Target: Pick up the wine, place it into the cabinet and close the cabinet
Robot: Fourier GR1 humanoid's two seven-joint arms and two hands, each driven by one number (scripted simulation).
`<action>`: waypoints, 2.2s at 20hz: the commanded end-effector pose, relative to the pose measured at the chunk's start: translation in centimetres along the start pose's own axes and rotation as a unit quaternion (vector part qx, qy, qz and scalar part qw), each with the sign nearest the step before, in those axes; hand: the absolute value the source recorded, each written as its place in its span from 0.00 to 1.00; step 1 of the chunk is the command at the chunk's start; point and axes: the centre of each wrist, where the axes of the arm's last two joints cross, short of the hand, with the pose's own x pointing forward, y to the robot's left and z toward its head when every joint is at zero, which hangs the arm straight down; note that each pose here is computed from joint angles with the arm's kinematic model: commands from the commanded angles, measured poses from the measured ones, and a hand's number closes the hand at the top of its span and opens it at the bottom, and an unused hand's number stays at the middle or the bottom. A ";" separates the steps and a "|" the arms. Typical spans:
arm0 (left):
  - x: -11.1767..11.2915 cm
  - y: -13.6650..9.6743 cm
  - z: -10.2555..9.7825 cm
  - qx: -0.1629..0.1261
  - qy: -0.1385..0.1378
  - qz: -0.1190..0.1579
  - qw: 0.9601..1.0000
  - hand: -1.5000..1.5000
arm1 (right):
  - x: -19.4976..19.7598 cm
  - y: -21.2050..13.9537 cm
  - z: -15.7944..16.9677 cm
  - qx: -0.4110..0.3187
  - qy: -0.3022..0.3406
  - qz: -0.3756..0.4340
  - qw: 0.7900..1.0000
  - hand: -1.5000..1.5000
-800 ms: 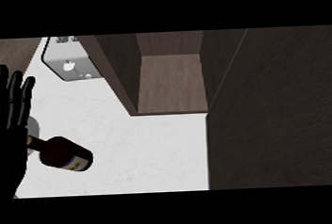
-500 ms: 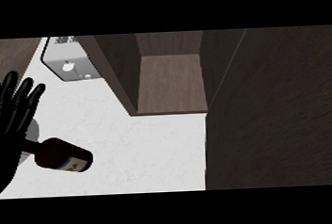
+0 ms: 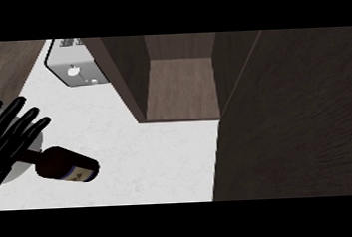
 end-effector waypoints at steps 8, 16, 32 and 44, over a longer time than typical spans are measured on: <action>11.0 1.3 3.0 -0.009 0.019 0.038 0.999 0.00 | 5.8 2.8 3.7 0.003 0.018 -0.036 0.999 0.00; 11.6 2.2 4.7 -0.010 0.028 0.044 0.999 0.00 | 7.6 3.6 3.4 0.002 0.009 -0.033 0.999 0.00; 13.6 3.1 6.2 0.036 -0.005 0.035 0.999 0.00 | 9.3 3.1 3.9 0.015 0.005 -0.027 1.000 0.00; 8.3 6.8 4.0 0.073 0.053 -0.017 0.996 0.00 | 7.5 3.4 3.4 0.015 0.008 -0.045 0.999 0.00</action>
